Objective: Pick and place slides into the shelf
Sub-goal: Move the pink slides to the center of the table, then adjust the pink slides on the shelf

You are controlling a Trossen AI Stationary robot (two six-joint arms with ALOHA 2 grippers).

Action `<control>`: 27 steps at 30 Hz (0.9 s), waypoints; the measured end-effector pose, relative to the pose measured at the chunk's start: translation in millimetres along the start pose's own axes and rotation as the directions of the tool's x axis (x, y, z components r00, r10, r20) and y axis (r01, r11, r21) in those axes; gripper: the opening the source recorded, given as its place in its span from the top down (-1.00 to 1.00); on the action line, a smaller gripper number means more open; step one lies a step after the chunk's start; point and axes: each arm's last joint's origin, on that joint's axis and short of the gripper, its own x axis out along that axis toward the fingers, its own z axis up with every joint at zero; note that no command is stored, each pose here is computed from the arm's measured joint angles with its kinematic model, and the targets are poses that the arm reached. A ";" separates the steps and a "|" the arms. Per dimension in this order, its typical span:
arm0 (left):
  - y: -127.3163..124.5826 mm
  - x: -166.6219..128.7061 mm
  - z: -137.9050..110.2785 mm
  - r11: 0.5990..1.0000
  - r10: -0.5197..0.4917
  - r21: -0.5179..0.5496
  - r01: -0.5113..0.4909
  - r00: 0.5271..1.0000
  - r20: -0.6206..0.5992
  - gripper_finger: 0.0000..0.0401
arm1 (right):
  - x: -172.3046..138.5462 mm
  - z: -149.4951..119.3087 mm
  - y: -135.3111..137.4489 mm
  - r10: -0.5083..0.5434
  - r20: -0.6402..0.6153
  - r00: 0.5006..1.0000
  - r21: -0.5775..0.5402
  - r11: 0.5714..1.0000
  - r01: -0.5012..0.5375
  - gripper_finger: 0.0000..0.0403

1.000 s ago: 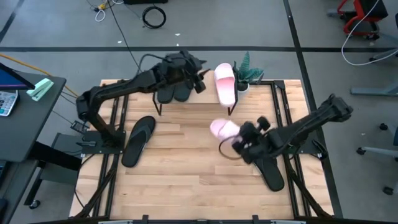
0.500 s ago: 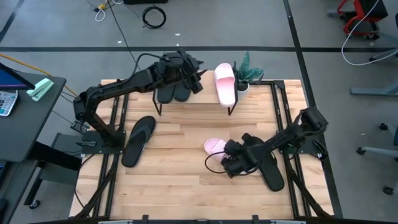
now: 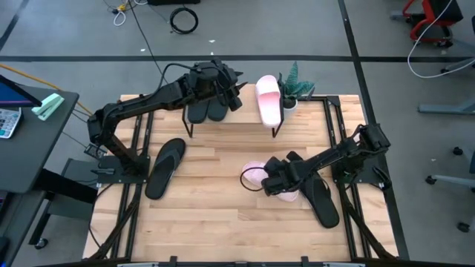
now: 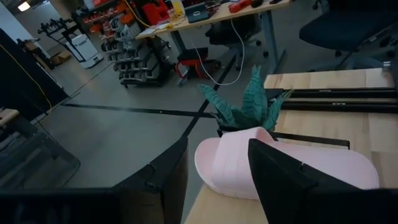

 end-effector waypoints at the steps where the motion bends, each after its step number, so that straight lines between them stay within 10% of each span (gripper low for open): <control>1: -0.3 0.0 -0.9 1.000 -0.003 0.013 0.003 1.000 -0.009 0.14 | 0.0 1.4 -1.2 0.000 0.000 1.000 -0.020 1.000 0.000 0.33; 11: -5.8 -1.3 -16.1 0.996 -0.080 0.036 0.087 0.985 -0.155 0.14 | -58.4 16.1 -15.1 0.189 0.106 0.976 -0.031 0.982 -0.186 0.21; 27: -44.7 81.3 -43.4 0.987 -0.153 0.056 0.150 0.987 0.052 0.14 | -148.8 -4.1 -63.7 0.386 0.360 0.849 -0.040 0.916 -0.400 0.22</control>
